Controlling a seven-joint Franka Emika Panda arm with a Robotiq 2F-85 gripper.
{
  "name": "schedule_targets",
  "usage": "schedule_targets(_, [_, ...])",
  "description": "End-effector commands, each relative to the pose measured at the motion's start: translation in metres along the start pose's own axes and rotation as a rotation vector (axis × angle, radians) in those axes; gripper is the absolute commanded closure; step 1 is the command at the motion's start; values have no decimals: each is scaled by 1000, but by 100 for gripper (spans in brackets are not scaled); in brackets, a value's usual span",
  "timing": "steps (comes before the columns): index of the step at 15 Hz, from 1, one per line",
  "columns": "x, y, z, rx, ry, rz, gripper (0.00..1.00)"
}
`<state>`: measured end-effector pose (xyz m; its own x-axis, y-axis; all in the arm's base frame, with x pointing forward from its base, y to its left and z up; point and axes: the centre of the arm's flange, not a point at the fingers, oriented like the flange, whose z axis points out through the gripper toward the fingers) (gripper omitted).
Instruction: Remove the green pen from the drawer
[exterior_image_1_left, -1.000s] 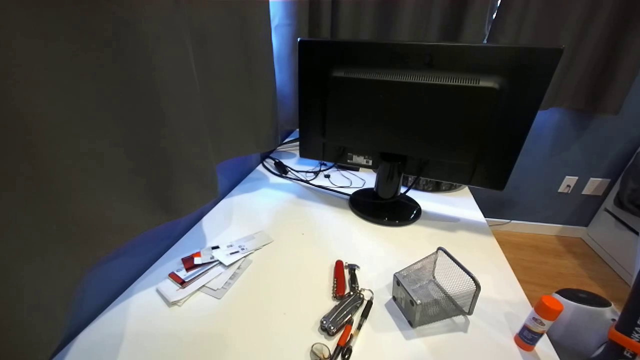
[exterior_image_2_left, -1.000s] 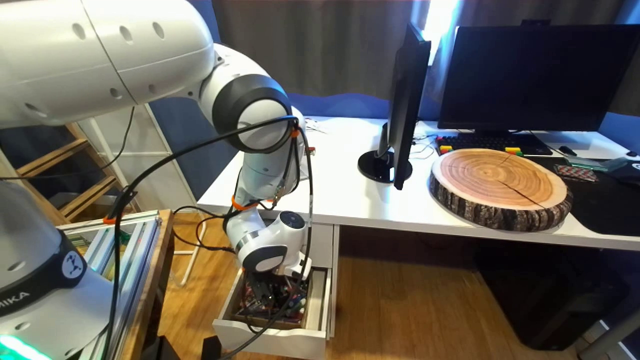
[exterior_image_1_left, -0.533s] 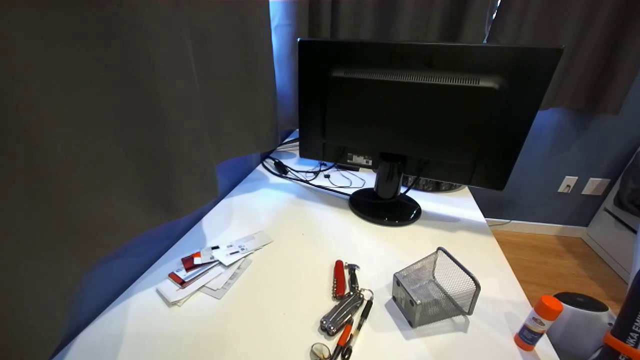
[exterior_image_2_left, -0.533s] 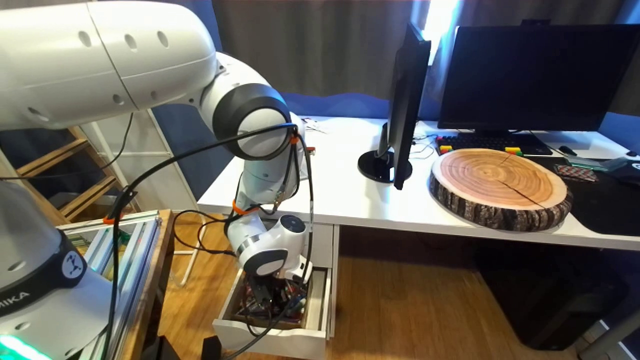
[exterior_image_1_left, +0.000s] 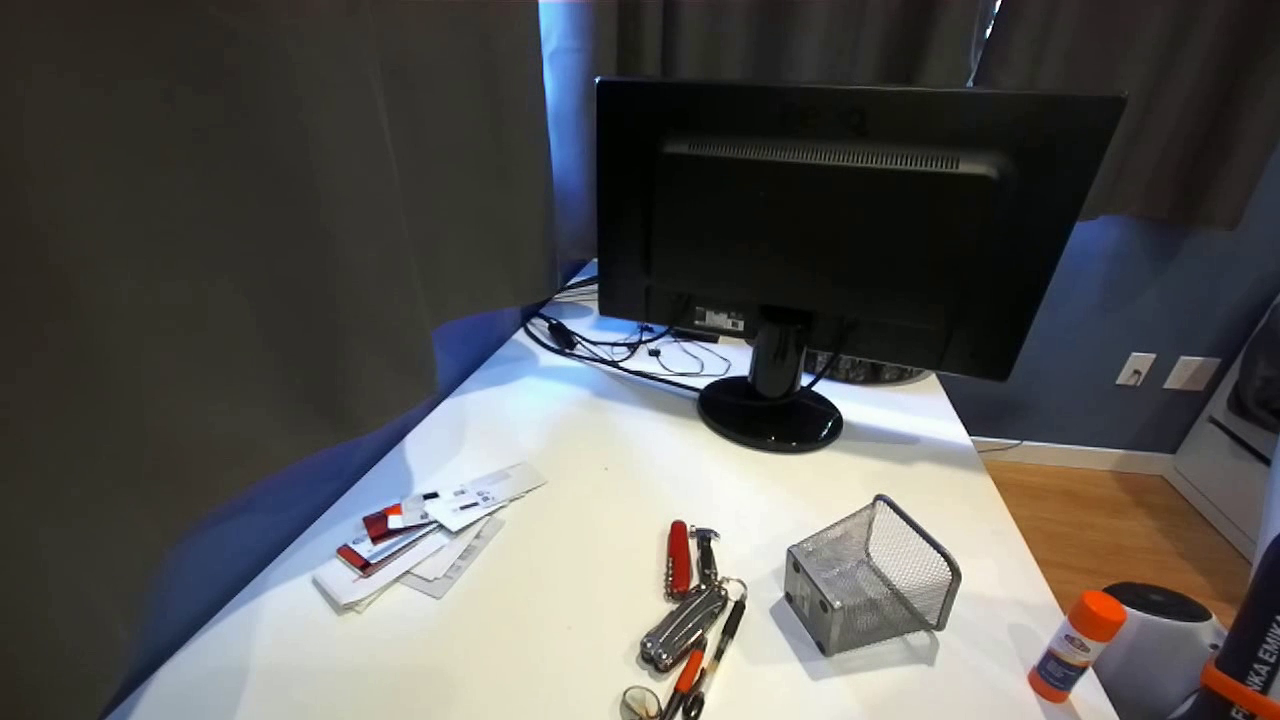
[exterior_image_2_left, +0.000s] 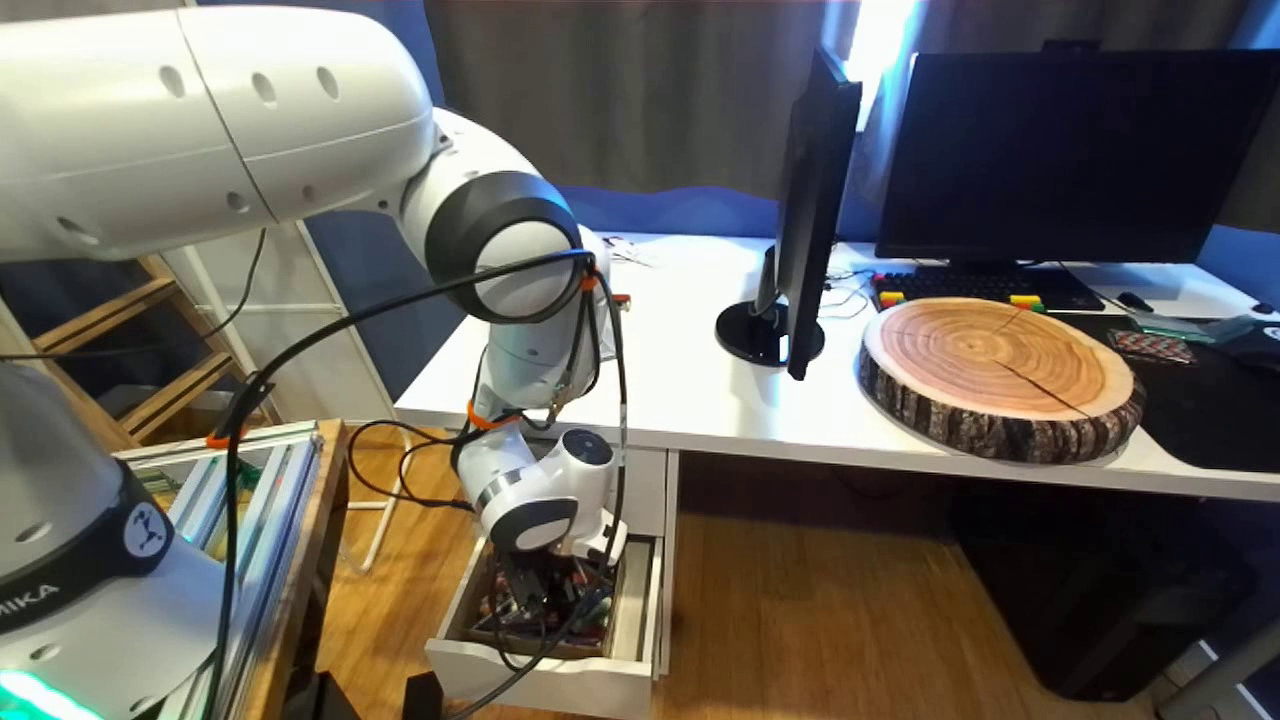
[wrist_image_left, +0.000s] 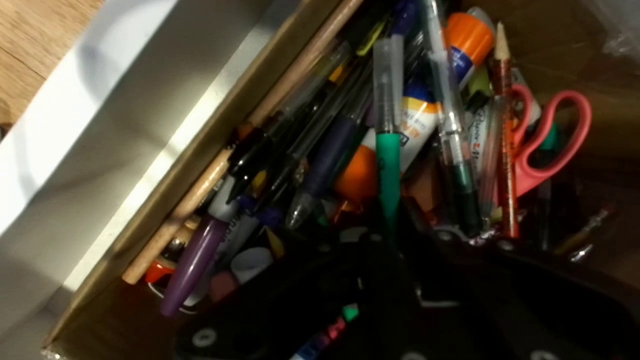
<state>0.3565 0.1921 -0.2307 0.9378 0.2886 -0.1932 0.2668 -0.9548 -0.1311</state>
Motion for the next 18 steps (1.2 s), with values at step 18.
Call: schedule_targets(18, [-28, 9, -76, -15, 15, -28, 97])
